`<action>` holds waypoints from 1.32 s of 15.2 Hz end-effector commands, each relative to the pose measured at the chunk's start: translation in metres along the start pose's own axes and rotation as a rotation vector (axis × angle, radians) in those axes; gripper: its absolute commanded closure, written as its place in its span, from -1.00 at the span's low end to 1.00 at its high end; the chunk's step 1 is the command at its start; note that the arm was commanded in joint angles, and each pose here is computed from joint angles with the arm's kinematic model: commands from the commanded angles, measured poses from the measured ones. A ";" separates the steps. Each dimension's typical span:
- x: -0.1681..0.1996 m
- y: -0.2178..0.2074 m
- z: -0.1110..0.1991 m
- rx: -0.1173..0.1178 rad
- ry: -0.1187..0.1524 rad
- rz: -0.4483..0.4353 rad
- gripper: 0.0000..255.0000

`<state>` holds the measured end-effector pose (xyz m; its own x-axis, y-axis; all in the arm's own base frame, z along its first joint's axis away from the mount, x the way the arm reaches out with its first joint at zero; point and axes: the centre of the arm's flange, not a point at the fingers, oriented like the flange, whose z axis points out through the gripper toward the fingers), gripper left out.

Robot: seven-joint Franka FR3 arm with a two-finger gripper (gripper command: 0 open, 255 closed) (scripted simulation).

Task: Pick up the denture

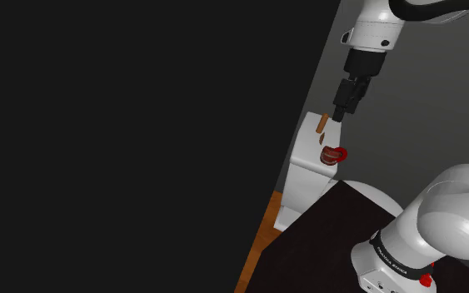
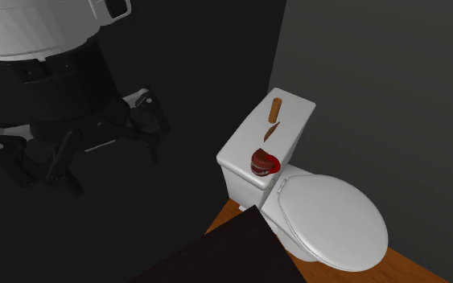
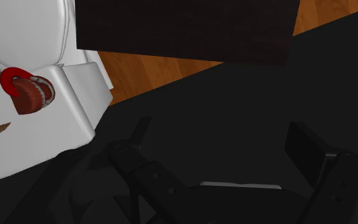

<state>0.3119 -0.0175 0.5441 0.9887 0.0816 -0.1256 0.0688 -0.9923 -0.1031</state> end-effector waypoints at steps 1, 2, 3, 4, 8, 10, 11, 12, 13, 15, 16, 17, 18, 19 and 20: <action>0.000 0.000 0.000 0.000 0.000 0.000 -1.00; 0.003 0.010 0.008 -0.002 -0.001 0.001 -1.00; 0.007 0.020 0.016 -0.004 -0.001 0.002 -1.00; 0.010 0.029 0.024 -0.006 -0.002 0.003 -1.00; 0.023 0.069 0.055 -0.014 -0.004 0.008 -1.00; 0.029 0.088 0.071 -0.018 -0.005 0.010 -1.00; 0.032 0.098 0.078 -0.020 -0.005 0.011 -1.00; 0.035 0.108 0.086 -0.023 -0.006 0.012 -1.00; 0.039 0.118 0.094 -0.025 -0.006 0.013 -1.00; 0.045 0.138 0.109 -0.029 -0.007 0.015 -1.00; 0.048 0.148 0.117 -0.031 -0.008 0.016 -1.00; 0.051 0.158 0.124 -0.033 -0.009 0.017 -1.00; 0.054 0.168 0.132 -0.035 -0.009 0.019 -1.00; 0.057 0.178 0.140 -0.037 -0.010 0.020 -1.00; 0.060 0.188 0.147 -0.039 -0.010 0.021 -1.00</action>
<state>0.3643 -0.1734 0.3807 0.9885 0.0623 -0.1381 0.0536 -0.9964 -0.0656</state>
